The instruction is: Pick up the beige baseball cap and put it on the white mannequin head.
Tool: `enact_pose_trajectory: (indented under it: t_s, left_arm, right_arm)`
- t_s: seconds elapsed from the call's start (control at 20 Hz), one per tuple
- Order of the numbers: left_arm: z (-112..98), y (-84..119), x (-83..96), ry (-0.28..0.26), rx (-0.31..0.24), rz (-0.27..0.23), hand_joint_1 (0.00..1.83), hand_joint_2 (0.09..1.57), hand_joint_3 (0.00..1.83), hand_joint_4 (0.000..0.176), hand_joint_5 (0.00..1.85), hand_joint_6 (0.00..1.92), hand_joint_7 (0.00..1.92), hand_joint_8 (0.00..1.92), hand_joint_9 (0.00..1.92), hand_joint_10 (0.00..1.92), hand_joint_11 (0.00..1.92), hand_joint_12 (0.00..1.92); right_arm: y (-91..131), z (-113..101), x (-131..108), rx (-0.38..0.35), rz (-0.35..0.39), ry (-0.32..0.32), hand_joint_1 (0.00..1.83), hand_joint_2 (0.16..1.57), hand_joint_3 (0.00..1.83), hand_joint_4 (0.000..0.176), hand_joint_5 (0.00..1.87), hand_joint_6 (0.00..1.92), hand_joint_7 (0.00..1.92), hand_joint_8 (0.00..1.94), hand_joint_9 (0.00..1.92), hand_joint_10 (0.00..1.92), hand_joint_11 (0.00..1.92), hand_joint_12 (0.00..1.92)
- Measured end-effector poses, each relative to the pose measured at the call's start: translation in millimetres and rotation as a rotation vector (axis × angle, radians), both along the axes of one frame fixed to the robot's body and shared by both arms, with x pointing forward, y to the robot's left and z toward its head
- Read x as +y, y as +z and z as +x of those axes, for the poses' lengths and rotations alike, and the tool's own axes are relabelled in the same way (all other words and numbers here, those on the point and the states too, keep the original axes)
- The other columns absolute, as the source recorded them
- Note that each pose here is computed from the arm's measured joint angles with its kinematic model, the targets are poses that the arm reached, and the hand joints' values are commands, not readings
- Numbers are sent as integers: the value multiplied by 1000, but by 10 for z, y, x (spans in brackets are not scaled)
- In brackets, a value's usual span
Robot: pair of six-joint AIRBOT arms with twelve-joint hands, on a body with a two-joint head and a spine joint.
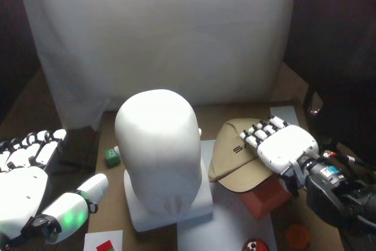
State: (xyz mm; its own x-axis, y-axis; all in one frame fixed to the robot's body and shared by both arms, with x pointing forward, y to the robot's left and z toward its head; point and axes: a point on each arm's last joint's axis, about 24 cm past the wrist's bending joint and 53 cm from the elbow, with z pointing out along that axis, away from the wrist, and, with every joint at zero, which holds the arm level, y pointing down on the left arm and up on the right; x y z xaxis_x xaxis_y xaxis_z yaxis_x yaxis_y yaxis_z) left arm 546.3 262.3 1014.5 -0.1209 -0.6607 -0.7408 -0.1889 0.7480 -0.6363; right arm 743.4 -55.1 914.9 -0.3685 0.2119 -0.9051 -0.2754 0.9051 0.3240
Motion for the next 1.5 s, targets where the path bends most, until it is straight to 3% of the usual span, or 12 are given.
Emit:
enact_pose_trajectory:
  t_s: [0.25, 0.75, 0.8, 0.9, 0.95, 1.0, 1.05, 1.1, 1.15, 1.2, 1.25, 1.5]
  left_arm:
    - [-22, -94, 11, 1, 27, 12, 0, 1188, 0, 31, 55, 0, 44, 0, 38, 0, 0, 285]
    - [-3, -204, -82, -10, 26, -46, 0, 1188, 0, 28, 73, 2, 64, 4, 60, 3, 0, 354]
    - [-3, -204, -75, -7, 26, -46, 0, 1189, 0, 28, 73, 1, 63, 2, 61, 2, 0, 374]
    - [-9, -227, -90, -3, 27, -52, 0, 1189, 0, 28, 71, 0, 64, 1, 57, 0, 0, 354]
    - [-7, -245, -117, -4, 30, -60, 0, 1189, 0, 28, 71, 0, 64, 1, 54, 0, 0, 338]
    - [-9, -255, -156, -10, 32, -70, 0, 1189, 0, 28, 69, 0, 64, 0, 54, 0, 0, 334]
    - [-4, -251, -182, -18, 28, -72, 0, 1189, 0, 28, 69, 0, 64, 0, 54, 0, 0, 334]
    - [9, -242, -194, -20, 23, -74, 0, 1189, 0, 28, 69, 0, 64, 0, 54, 0, 0, 333]
    - [25, -240, -196, -23, 17, -72, 0, 1189, 0, 28, 68, 0, 63, 0, 53, 0, 0, 333]
    - [33, -237, -187, -22, 15, -70, 0, 1189, 0, 28, 68, 0, 62, 0, 53, 0, 0, 333]
    - [33, -237, -182, -19, 14, -71, 0, 1188, 0, 24, 74, 2, 58, 0, 53, 0, 0, 333]
    - [30, -273, -142, -6, 11, -137, 0, 1189, 0, 23, 99, 7, 66, 2, 58, 2, 0, 362]
  right_arm:
    - [-2, 49, -24, 20, 23, -12, 1342, 1162, 1, 0, 187, 0, 233, 2, 236, 3, 0, 982]
    - [-80, -58, 109, 53, 27, 21, 1339, 1200, 11, 0, 212, 4, 241, 2, 239, 1, 0, 983]
    - [-74, -55, 110, 51, 28, 20, 1330, 1202, 4, 0, 347, 19, 383, 13, 347, 17, 0, 1040]
    - [-61, -49, 106, 45, 30, 19, 1330, 1185, 0, 0, 599, 27, 657, 14, 612, 39, 199, 1129]
    - [-52, -44, 103, 41, 31, 18, 1731, 1108, 0, 0, 765, 63, 850, 56, 826, 103, 570, 1449]
    - [-34, -38, 103, 33, 33, 16, 1530, 1141, 0, 0, 729, 913, 914, 750, 847, 972, 759, 1601]
    - [-12, -31, 104, 25, 36, 15, 1530, 1141, 0, 0, 729, 913, 914, 750, 847, 972, 759, 1601]
    - [9, -23, 106, 16, 36, 16, 1489, 1155, 1, 0, 722, 1072, 909, 945, 839, 1176, 773, 1674]
    - [35, -11, 103, 7, 38, 14, 1486, 1128, 0, 0, 820, 962, 964, 926, 887, 1161, 836, 1633]
    - [59, 3, 112, 2, 40, 14, 1401, 1114, 0, 0, 879, 959, 1012, 905, 932, 1240, 881, 1433]
    - [85, 19, 111, -6, 41, 12, 1384, 1101, 0, 0, 928, 915, 1027, 869, 974, 1244, 975, 1380]
    - [294, 127, 133, -50, 74, -5, 1383, 1102, 0, 0, 926, 884, 1023, 880, 976, 1261, 932, 1362]
